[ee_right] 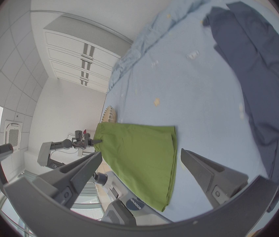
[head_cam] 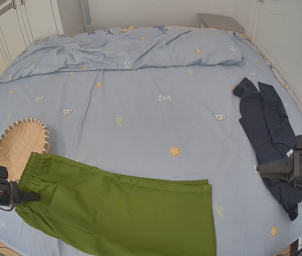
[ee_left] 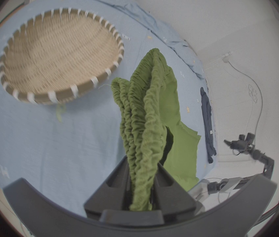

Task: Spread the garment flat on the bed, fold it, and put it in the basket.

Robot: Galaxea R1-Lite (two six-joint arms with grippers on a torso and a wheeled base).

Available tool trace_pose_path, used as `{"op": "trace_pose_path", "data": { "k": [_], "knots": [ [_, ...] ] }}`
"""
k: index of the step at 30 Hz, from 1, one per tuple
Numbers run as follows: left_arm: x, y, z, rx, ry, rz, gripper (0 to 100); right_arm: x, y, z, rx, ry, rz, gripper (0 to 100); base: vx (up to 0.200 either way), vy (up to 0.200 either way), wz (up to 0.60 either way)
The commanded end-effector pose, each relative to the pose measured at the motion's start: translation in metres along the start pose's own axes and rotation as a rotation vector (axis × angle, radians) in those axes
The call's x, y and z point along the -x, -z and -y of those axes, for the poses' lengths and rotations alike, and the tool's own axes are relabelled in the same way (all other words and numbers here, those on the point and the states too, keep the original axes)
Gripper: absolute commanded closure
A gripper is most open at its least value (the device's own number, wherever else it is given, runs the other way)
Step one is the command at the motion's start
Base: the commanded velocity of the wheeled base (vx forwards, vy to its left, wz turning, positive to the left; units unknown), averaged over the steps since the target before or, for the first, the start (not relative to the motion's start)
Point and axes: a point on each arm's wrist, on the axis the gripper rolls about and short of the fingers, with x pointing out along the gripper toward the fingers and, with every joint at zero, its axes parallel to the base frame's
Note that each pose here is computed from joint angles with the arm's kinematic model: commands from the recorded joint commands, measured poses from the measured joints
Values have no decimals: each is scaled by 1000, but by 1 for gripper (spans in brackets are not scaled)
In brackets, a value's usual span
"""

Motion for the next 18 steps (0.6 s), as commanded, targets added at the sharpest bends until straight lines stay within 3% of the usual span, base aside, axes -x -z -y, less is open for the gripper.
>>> {"op": "trace_pose_path", "data": {
  "k": [1, 8, 11, 17, 18],
  "knots": [
    [29, -16, -6, -58, -81, 100, 100, 10, -24, -29, 61, -29, 56, 0, 0, 0, 0],
    [35, -26, 4, -55, -71, 77, 100, 6, -22, -28, 55, -32, 39, 0, 0, 0, 0],
    [32, -31, 38, -122, -21, -4, 100, 5, -22, -26, 49, -32, 32, 0, 0, 0, 0],
    [29, -39, 86, -221, 38, -79, 100, 3, -20, -27, 50, -31, 24, 0, 0, 0, 0],
    [29, -39, 86, -221, 38, -79, 100, 3, -20, -27, 50, -31, 24, 0, 0, 0, 0]
  ]
}}
